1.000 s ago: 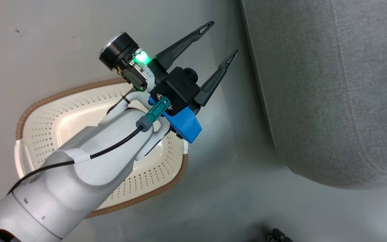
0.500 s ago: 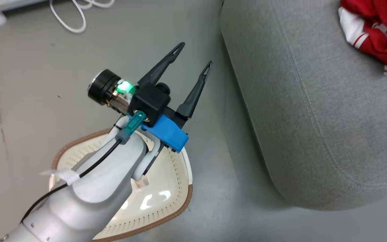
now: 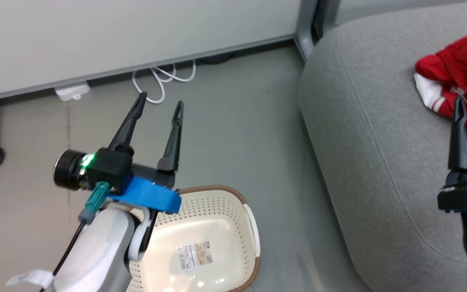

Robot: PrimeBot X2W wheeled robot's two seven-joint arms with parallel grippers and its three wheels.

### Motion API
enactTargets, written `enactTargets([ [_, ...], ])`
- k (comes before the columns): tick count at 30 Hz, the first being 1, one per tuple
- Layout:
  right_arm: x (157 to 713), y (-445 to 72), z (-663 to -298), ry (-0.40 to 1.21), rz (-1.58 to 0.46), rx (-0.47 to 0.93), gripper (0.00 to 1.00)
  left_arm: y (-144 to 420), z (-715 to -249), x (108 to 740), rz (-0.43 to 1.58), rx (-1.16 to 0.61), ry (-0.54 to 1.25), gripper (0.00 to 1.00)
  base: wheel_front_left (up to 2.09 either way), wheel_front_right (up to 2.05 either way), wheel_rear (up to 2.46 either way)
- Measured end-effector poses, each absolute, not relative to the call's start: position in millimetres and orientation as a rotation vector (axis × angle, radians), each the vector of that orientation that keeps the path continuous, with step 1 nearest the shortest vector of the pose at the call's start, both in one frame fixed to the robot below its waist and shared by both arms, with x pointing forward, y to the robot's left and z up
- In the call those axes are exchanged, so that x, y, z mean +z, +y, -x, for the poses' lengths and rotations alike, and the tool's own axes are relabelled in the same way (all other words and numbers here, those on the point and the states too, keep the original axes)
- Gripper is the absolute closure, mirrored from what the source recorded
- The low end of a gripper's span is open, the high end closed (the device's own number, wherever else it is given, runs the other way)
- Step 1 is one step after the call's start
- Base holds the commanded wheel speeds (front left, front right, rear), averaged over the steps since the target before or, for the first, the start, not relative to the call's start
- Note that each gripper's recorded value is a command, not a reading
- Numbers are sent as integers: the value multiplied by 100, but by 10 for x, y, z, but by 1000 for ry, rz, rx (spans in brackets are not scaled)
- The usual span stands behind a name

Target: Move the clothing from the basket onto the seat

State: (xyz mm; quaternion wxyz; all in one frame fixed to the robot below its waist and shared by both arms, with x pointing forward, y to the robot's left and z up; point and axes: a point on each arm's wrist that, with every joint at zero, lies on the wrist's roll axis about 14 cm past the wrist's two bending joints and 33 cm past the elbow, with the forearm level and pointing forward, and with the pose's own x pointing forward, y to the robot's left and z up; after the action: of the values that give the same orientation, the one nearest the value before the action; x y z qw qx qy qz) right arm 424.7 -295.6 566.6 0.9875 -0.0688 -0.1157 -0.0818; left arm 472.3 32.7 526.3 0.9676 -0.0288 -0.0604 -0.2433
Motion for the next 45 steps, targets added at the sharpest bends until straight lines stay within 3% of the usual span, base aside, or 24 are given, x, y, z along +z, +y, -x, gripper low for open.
enactTargets([
  [19, 5566, -1930, -4079, -229, -8, 65, 0, 1586, -4013, 5339, 58, -118, -145, 0, 0, 0, 0],
  [45, 5215, -1647, -3879, -124, -84, 108, 0, 1911, -3644, 5120, 82, -15, -95, 0, 0, 0, 0],
])
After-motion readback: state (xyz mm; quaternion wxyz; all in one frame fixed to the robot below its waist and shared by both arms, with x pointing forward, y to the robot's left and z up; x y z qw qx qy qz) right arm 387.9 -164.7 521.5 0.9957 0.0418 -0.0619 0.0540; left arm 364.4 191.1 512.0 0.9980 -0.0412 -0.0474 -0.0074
